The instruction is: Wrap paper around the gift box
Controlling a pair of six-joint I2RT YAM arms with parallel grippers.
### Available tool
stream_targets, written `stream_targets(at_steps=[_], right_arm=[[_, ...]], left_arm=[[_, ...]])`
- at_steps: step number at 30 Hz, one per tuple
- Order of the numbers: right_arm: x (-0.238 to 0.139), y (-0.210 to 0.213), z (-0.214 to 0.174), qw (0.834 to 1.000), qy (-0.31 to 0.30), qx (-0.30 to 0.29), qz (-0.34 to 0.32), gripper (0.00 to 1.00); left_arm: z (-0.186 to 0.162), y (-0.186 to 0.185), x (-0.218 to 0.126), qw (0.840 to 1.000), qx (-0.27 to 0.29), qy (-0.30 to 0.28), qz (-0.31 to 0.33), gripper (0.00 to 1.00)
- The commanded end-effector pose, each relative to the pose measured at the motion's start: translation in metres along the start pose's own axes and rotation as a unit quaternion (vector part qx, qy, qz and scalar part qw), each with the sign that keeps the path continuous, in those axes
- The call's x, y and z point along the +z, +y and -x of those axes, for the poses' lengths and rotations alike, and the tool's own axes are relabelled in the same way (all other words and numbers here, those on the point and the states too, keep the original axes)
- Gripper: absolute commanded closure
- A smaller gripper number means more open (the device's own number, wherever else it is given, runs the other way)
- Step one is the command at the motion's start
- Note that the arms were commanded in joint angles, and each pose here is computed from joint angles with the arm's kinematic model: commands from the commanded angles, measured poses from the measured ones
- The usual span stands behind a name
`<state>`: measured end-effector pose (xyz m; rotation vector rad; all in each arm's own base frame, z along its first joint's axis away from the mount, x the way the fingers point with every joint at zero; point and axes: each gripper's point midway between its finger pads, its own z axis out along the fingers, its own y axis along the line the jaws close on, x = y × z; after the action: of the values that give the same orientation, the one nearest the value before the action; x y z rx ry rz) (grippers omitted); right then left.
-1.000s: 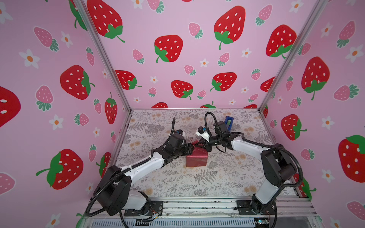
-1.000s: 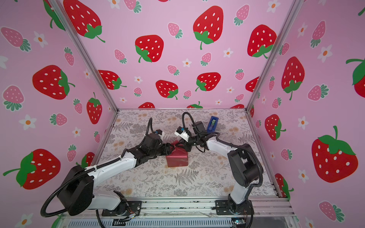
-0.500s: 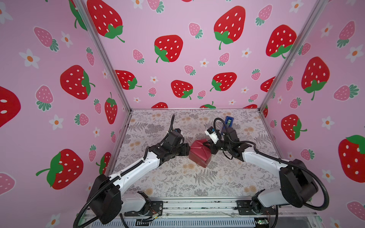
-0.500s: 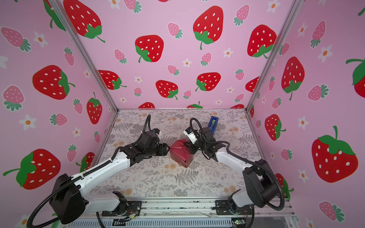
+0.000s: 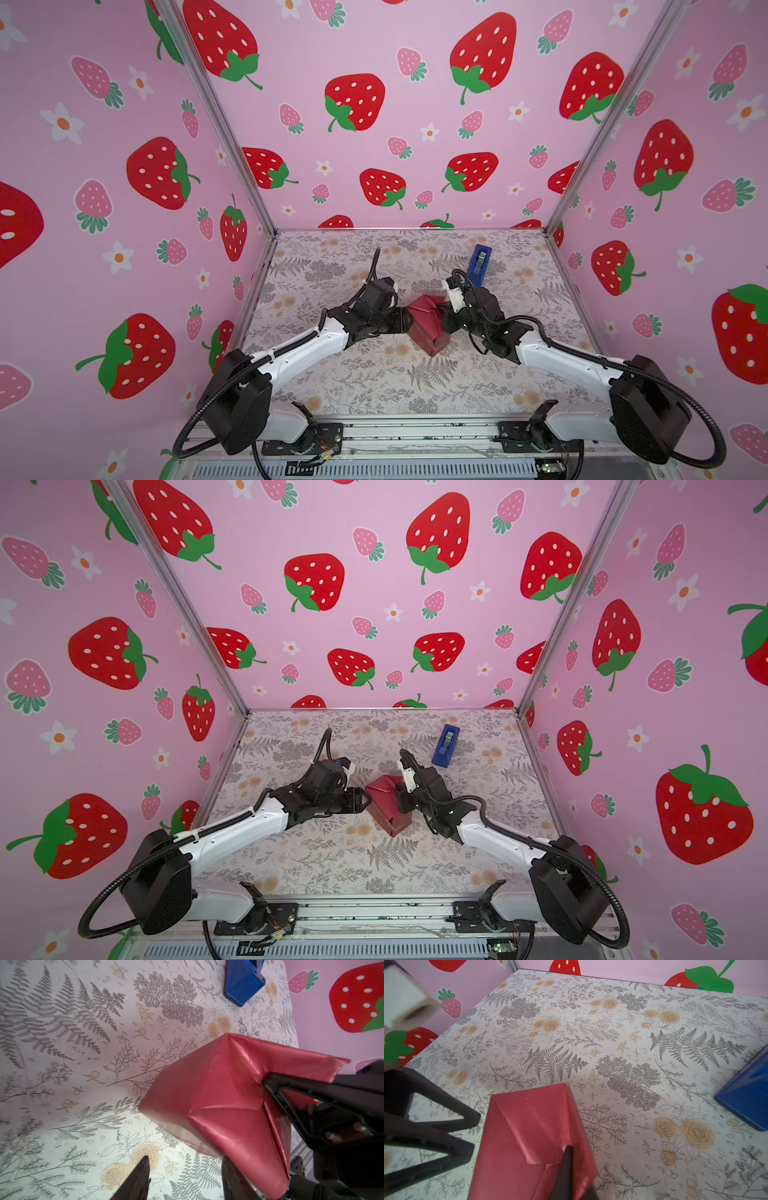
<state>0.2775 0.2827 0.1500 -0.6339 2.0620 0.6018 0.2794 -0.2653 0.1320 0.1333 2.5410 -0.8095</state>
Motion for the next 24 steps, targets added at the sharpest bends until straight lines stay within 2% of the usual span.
stream_targets(at_steps=[1, 13, 24], right_arm=[[-0.003, -0.002, 0.003, 1.000, -0.008, 0.010, -0.022, 1.00], [-0.003, 0.025, 0.013, 1.000, -0.014, -0.022, 0.009, 0.81], [0.002, 0.043, 0.009, 0.999, -0.005, -0.023, 0.039, 0.75]], left_arm=[[0.001, -0.013, 0.011, 0.999, -0.017, 0.007, -0.037, 0.46], [-0.002, -0.010, 0.018, 0.999, -0.018, 0.014, -0.029, 0.47], [-0.001, -0.011, 0.015, 0.999, -0.014, 0.013, -0.028, 0.47]])
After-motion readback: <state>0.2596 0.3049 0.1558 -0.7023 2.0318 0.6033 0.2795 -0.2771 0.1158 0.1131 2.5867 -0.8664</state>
